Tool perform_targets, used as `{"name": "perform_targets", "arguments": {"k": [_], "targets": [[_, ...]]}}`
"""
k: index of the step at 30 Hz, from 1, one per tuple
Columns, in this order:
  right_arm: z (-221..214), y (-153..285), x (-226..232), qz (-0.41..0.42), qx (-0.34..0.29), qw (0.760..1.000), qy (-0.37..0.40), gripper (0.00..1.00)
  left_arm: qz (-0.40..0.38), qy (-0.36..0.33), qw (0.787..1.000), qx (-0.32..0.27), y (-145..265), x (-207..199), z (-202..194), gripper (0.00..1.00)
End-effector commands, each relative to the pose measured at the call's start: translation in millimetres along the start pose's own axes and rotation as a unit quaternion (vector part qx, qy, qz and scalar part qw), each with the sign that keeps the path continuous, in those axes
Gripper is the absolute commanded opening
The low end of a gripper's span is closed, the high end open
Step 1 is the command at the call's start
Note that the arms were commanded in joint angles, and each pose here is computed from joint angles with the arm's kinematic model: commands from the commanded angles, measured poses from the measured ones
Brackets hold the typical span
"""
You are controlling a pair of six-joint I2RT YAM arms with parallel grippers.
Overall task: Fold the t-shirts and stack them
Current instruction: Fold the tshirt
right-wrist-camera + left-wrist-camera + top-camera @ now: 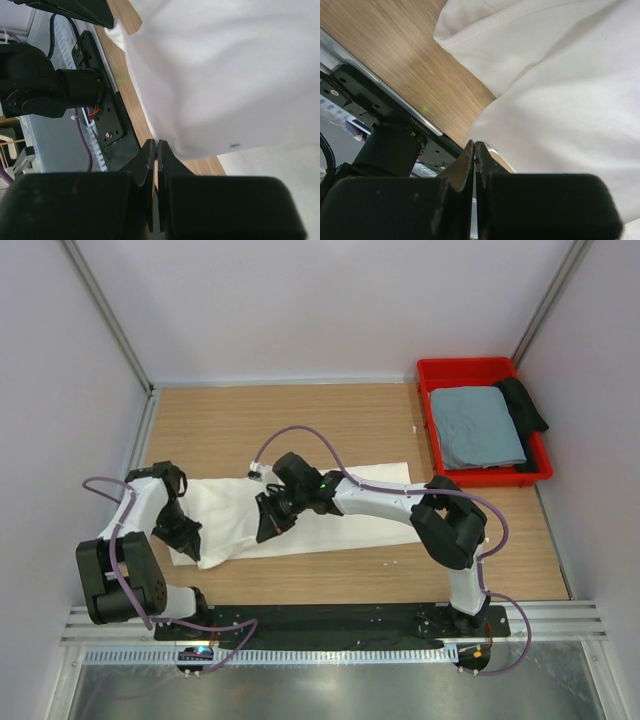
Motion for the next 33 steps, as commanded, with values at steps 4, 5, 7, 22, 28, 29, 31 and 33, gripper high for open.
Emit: {"name": "perform_targets", "arguments": {"k": [4, 5, 7, 22, 28, 29, 31, 33], "targets": [[-1.3, 6.7, 1.4, 0.017, 0.007, 1.0, -0.01, 0.01, -0.02, -0.008, 0.999, -0.03, 10.6, -6.4, 11.5, 0.0], [5.0, 8.2, -3.1, 0.01, -0.001, 1.0, -0.014, 0.01, -0.023, -0.009, 0.999, -0.042, 15.8, -9.2, 16.5, 0.0], [7.4, 5.5, -13.7, 0.003, -0.002, 0.999, -0.036, 0.01, -0.029, -0.016, 0.998, -0.052, 20.2, -13.3, 21.8, 0.0], [64.4, 9.1, -72.9, -0.006, -0.033, 0.995, -0.092, 0.05, -0.061, -0.07, 0.992, -0.081, 39.6, -75.1, 75.5, 0.0], [66.1, 1.9, -83.7, -0.008, -0.027, 0.994, -0.107, 0.07, -0.048, -0.08, 0.993, -0.078, 32.6, -88.2, 84.6, 0.0], [69.4, 1.6, -82.5, -0.007, -0.029, 0.994, -0.105, 0.07, -0.047, -0.081, 0.992, -0.08, 32.1, -88.8, 86.1, 0.0], [68.4, -1.7, -86.9, -0.012, -0.026, 0.993, -0.112, 0.07, -0.048, -0.082, 0.992, -0.083, 31.7, -91.1, 87.8, 0.0], [70.2, -2.7, -91.4, -0.023, -0.029, 0.993, -0.116, 0.08, -0.048, -0.083, 0.992, -0.084, 31.9, -93.4, 89.8, 0.0]]}}
Point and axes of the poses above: each gripper's point midway between its finger pads, its own y axis back along the fingers, its own x axis along the line the jaws close on, z = x × y, the point moved 7 cm from there along y, back along the fingers, and after that the axes turned 5 degrees about y, right-handed, at the moved point
